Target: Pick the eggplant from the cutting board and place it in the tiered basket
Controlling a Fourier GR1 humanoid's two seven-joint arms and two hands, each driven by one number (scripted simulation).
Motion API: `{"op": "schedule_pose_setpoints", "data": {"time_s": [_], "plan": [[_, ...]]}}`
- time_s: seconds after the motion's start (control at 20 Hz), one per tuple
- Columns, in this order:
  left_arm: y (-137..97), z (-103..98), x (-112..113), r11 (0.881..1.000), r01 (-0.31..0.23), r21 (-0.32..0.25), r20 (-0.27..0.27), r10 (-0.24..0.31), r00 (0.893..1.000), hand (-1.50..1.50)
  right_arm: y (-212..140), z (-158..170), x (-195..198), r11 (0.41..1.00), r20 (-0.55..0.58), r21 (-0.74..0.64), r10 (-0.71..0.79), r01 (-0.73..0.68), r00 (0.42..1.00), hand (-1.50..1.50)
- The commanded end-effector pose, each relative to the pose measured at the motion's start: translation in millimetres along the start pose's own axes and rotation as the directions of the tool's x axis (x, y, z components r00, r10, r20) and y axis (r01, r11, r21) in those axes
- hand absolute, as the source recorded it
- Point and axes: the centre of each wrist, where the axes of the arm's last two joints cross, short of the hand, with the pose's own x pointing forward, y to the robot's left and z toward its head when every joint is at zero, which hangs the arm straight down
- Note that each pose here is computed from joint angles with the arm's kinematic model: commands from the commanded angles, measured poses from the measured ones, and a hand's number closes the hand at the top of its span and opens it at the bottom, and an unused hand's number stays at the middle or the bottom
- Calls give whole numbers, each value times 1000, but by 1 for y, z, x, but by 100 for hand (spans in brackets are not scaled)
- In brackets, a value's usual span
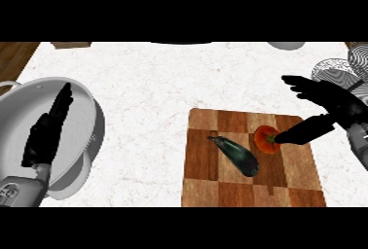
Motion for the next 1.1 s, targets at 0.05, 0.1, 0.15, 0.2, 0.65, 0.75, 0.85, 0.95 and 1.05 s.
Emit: {"op": "schedule_pose_setpoints", "data": {"time_s": [0.05,0.1,0.15,0.2,0.65,0.75,0.85,0.95,1.05], "plan": [[-2,-3,5,1000,4,-30,16,-3,1000,0,1,5,56,957,-61,166,252,-239,966,-150],[-17,-4,10,1000,9,-23,24,-8,1000,0,14,4,64,950,-54,199,255,-240,965,-150],[-8,-3,-10,1000,-12,-22,5,12,1000,0,0,-7,76,949,-69,209,257,-238,964,-150],[3,-8,-4,1000,13,-12,8,-13,1000,0,12,-5,78,935,-78,232,292,-267,953,-150],[-5,-9,8,1000,3,-19,22,-2,1000,0,54,-49,114,911,-225,305,354,-279,908,-150],[-7,2,-11,1000,-4,8,-9,4,1000,0,64,-52,98,907,-236,337,342,-254,909,-150],[-8,-9,-2,1000,-3,2,-1,3,1000,0,75,-60,109,893,-265,351,382,-280,886,-150],[-11,-2,7,1000,5,-7,1,-5,1000,0,79,-60,107,892,-275,342,396,-296,876,-150],[10,-5,-11,1000,15,-1,-13,-15,1000,0,75,-58,98,869,-280,370,441,-328,853,-150]]}}
